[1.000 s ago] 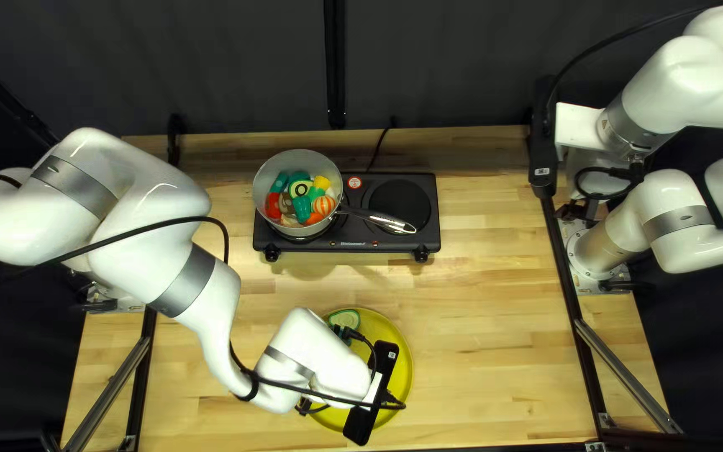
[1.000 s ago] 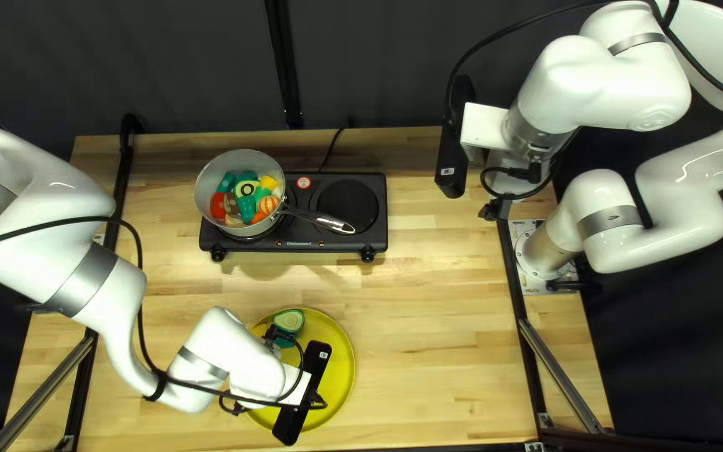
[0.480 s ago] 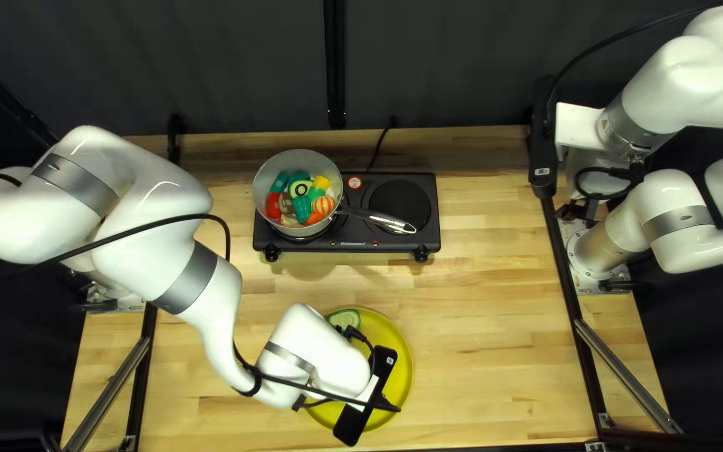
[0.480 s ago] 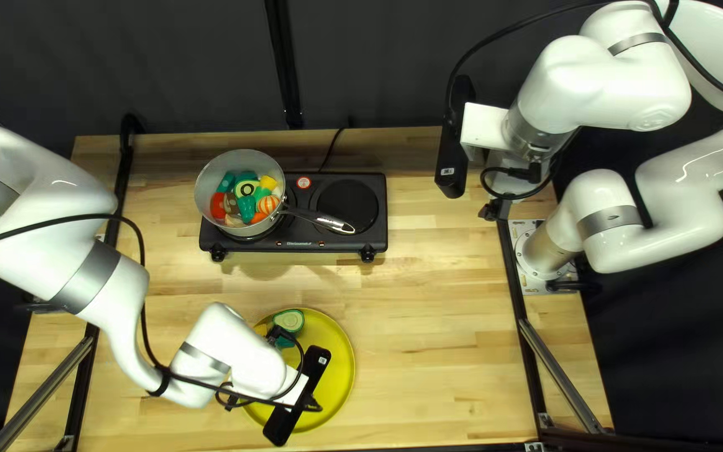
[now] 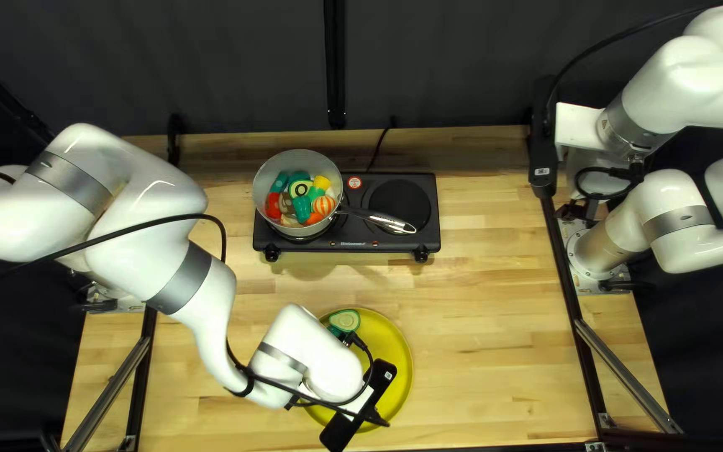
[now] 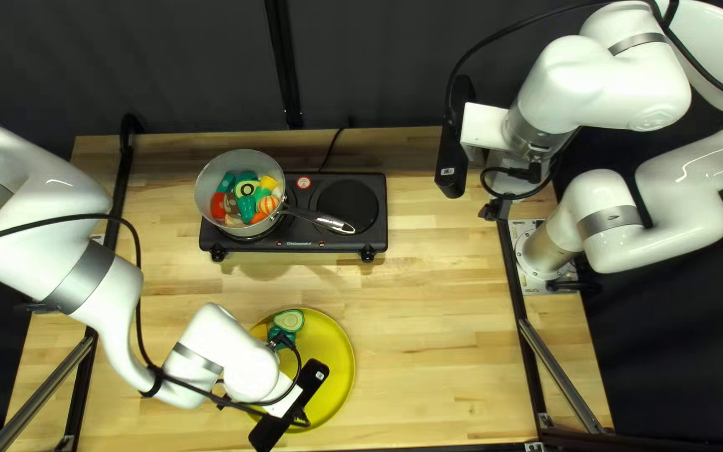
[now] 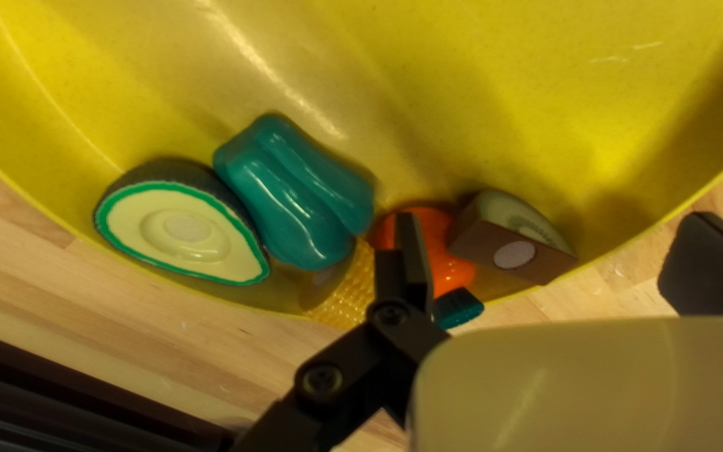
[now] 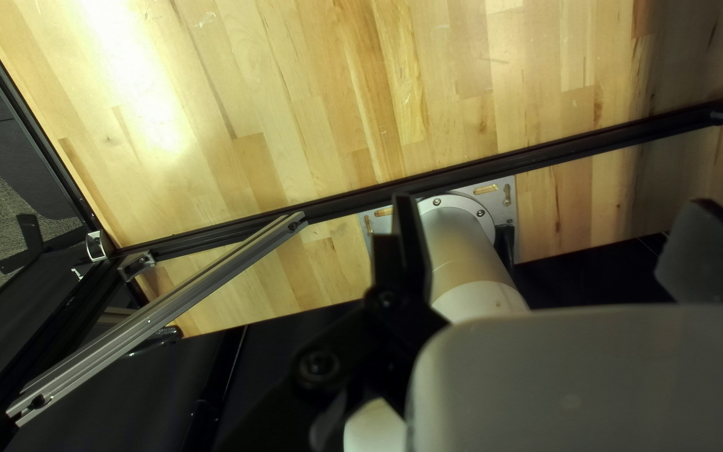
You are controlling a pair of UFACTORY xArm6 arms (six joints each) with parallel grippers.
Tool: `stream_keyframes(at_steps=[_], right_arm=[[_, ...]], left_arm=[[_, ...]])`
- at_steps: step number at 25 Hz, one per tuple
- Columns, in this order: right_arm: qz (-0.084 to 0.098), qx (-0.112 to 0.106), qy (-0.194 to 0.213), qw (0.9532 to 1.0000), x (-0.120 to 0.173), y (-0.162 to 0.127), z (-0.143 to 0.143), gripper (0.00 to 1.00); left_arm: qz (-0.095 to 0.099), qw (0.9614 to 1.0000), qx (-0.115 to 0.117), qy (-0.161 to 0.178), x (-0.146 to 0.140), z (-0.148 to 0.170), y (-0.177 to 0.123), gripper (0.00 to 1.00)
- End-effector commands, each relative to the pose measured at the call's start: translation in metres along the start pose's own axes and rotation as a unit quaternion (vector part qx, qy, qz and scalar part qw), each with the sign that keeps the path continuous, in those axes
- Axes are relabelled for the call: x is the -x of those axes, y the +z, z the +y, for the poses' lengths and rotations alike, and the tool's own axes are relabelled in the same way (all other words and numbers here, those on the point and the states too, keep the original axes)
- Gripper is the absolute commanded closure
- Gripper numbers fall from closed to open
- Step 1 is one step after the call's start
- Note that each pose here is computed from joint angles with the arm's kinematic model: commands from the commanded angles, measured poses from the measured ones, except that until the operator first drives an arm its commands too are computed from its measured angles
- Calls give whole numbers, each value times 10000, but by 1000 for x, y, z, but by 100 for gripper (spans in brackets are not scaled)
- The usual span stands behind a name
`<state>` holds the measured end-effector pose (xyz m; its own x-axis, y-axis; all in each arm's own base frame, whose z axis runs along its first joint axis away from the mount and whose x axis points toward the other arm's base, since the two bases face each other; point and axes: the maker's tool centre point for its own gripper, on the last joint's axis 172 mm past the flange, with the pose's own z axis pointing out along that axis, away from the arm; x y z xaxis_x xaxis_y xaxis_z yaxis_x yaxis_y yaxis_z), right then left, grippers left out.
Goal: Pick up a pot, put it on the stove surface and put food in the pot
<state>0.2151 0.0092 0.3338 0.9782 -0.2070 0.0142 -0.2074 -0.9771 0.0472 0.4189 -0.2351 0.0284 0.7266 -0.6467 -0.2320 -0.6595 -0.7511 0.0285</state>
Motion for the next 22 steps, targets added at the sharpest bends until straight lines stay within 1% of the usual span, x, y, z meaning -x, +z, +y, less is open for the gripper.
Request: stream_keyframes(at_steps=[1,3,19,22], right_arm=[[0,0,0,10000,0,0,0,0],[0,0,0,10000,0,0,0,0],[0,0,0,10000,0,0,0,0],[0,0,0,10000,0,0,0,0]], left_arm=[[7,10000,-2,5,0,0,0,89],[7,10000,-2,5,0,0,0,100],[8,10000,8,2,-1,2,-1,100],[-39,10000,-23,66,-9,8,-20,100]])
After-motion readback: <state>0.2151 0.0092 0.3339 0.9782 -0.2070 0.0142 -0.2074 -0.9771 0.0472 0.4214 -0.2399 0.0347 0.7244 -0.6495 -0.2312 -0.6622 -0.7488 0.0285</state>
